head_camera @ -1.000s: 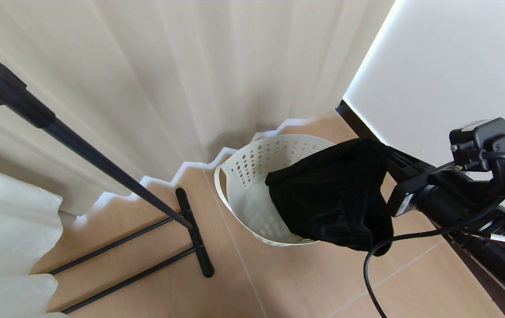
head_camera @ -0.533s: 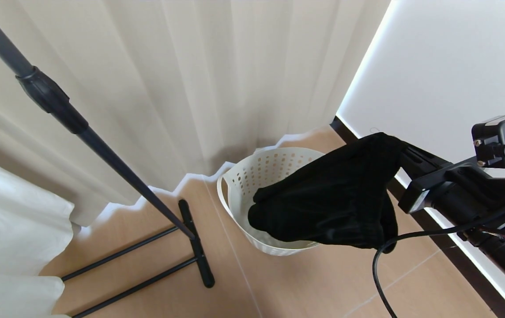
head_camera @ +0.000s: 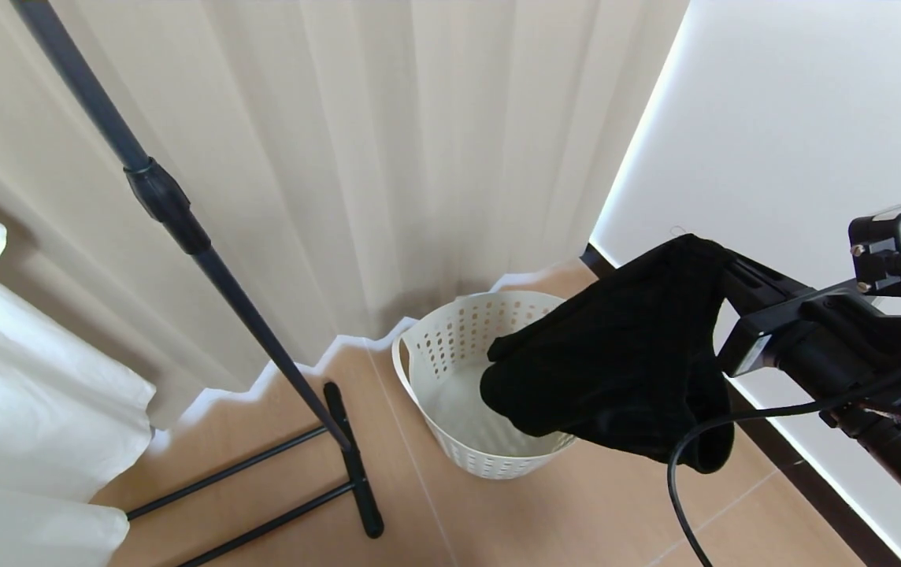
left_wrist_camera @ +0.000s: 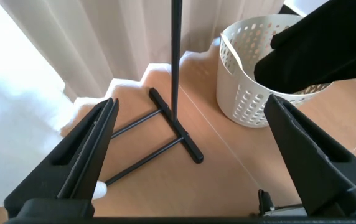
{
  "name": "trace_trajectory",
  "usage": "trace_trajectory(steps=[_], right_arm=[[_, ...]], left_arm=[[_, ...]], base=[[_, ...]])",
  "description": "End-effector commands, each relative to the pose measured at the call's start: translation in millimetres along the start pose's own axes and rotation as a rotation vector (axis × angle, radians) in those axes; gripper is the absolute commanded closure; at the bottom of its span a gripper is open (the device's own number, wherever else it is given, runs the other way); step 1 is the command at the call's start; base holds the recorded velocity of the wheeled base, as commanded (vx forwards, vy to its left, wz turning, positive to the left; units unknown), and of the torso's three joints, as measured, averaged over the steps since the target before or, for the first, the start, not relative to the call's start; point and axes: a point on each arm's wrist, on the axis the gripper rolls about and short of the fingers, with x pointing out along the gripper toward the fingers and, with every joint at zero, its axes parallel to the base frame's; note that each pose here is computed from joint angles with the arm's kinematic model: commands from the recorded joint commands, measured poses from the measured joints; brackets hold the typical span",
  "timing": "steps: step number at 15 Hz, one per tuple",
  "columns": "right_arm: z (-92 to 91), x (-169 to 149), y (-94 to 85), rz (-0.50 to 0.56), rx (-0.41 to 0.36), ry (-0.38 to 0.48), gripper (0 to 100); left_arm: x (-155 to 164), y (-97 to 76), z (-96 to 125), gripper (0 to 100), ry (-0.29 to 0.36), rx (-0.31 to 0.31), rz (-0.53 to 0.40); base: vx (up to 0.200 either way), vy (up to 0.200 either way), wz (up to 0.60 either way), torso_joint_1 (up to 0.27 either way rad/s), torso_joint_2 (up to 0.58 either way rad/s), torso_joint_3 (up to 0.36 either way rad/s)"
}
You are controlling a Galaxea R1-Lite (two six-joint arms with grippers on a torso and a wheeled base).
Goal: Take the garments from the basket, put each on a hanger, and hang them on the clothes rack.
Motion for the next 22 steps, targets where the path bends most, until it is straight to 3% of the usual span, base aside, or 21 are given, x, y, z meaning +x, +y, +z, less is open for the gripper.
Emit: trace_trajectory(steps=[1,7,22], right_arm=[[-2.1,-1.5,-4.5,-0.015,-0.005,0.006,100],[-7.0,-7.0,-8.1,-0.004,-0.035,0.021,100],[-10.8,-9.0,-7.8,0.003,-0.044,0.036,100]], left_arm=[[0.0,0.0,0.1,0,-0.001,0.0,0.001],[0.0,0.0,0.1,0,-0.001,0.0,0.001],[0.0,0.0,0.1,0,-0.001,0.0,0.001]], base=[[0.0,0.0,0.0,0.002,0.0,0.207],[0.0,0.0,0.0,0.014,-0.1,0.119],[0.0,0.0,0.0,0.139,-0.47,-0.153]])
